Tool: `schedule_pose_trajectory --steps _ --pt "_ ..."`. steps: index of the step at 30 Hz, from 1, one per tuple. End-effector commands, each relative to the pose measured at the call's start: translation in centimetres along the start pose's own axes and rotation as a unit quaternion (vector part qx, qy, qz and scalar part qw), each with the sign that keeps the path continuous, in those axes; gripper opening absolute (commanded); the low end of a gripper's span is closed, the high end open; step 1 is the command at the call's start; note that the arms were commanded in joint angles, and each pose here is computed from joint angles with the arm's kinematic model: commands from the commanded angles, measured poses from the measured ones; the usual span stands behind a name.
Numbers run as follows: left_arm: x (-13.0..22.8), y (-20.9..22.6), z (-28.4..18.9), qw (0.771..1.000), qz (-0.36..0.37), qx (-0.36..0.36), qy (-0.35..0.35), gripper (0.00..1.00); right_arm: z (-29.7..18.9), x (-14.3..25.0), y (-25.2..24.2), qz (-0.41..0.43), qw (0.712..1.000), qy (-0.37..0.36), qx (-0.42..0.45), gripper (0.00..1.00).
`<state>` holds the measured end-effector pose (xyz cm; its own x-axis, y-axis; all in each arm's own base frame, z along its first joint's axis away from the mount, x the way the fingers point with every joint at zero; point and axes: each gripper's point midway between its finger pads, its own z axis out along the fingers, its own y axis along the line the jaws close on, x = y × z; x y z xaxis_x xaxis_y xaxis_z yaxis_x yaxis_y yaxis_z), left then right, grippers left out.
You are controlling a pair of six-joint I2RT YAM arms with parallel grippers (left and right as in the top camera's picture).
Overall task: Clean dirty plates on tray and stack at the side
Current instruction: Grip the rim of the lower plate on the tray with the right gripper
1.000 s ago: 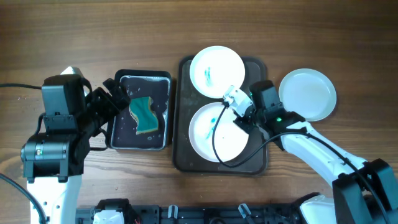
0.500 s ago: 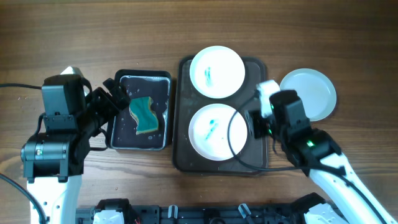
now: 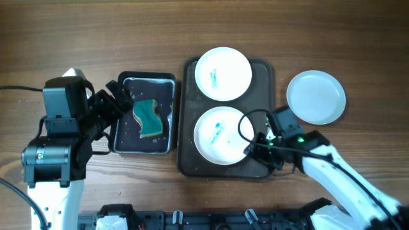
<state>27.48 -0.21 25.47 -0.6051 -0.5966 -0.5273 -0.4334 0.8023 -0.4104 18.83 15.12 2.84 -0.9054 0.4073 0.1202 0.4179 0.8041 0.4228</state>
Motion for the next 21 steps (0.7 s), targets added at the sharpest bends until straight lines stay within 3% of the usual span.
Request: schedule_pose_trajectory --steps 1,3,6,10,14,18,21 --pt "-0.4 -0.5 -0.4 1.0 0.002 0.009 -0.005 1.0 2.1 0.4 -0.6 0.053 0.998 0.032 0.006 0.37" --pt "-0.4 -0.5 -0.4 1.0 0.002 0.009 -0.005 1.0 2.9 0.1 -0.1 0.049 0.998 0.039 -0.003 0.29" --pt "-0.4 -0.5 -0.4 1.0 0.002 0.009 -0.005 1.0 3.1 0.0 0.1 0.034 0.999 0.041 -0.007 0.04" --pt "-0.4 -0.5 -0.4 1.0 0.002 0.009 -0.005 1.0 2.2 -0.9 -0.1 -0.032 0.999 0.009 0.008 0.04" --pt "-0.4 -0.5 -0.4 1.0 0.002 0.009 -0.006 1.0 0.4 -3.7 -0.9 -0.168 0.981 -0.067 0.066 0.04" --pt "-0.4 -0.5 -0.4 1.0 0.002 0.009 -0.005 1.0 -0.9 -6.0 0.7 -0.335 0.931 -0.118 0.08 0.04" --pt "-0.4 -0.5 -0.4 1.0 0.002 0.009 -0.005 1.0 -1.2 -7.3 2.5 -0.403 0.9 -0.15 0.066 0.04"
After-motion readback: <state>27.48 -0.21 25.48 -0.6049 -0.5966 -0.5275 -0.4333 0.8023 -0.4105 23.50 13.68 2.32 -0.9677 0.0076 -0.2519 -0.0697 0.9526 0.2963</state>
